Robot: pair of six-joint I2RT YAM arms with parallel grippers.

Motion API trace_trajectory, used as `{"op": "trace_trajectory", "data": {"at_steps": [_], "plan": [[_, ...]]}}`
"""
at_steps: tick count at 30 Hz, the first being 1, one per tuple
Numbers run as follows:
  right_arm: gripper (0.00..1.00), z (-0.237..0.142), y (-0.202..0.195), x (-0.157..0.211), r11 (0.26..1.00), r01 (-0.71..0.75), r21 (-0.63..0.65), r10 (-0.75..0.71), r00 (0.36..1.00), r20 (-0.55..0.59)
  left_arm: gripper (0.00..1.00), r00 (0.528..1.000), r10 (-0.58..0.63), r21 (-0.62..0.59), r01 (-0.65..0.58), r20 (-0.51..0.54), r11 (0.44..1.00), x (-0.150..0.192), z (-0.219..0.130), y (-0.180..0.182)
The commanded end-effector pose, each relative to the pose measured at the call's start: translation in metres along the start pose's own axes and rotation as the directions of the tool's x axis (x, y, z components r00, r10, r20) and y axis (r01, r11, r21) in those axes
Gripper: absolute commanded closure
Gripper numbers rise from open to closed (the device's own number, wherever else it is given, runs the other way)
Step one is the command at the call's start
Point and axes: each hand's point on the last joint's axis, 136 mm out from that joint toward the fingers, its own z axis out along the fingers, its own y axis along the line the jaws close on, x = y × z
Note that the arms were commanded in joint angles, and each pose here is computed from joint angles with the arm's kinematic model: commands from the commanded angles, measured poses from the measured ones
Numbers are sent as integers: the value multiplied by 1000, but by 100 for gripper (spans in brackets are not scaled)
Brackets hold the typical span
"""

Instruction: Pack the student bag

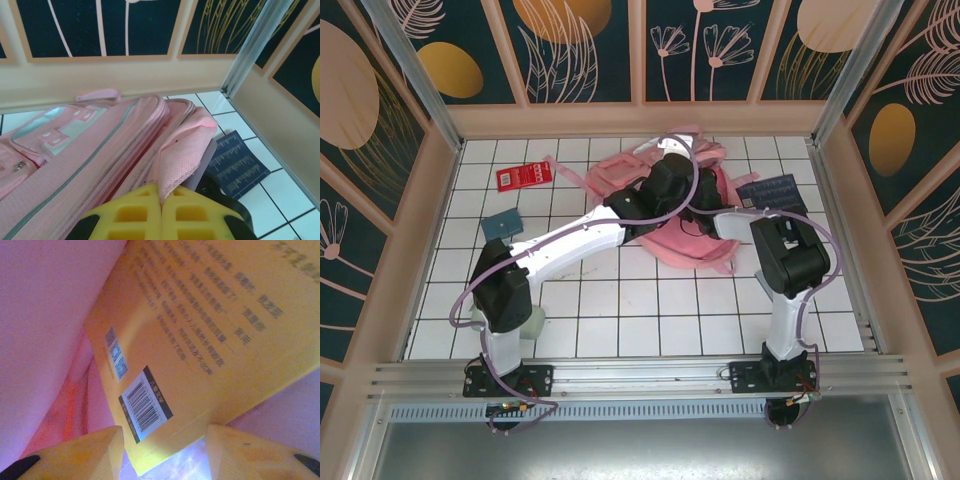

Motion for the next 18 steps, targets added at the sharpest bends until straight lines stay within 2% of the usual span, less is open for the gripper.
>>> {"op": "trace_trajectory", "data": {"at_steps": [1,6,12,17,18], "plan": [[51,6,30,-6,994,82,-72,-81,997,11,100,1000,-21,106,18,22,994,-13,-21,-24],[49,6,29,-7,993,103,-56,-102,995,10,100,1000,-10,104,9,15,995,-10,-25,-21],[46,-22,19,0,995,103,-17,-102,994,27,100,999,19,43,-20,28,999,-11,-35,-4],[45,-57,18,7,990,141,4,-141,989,46,100,999,33,-67,-33,11,997,-6,-39,33],[45,-64,18,10,989,150,10,-150,988,47,100,1000,19,-85,-17,19,996,-14,-46,43]]}}
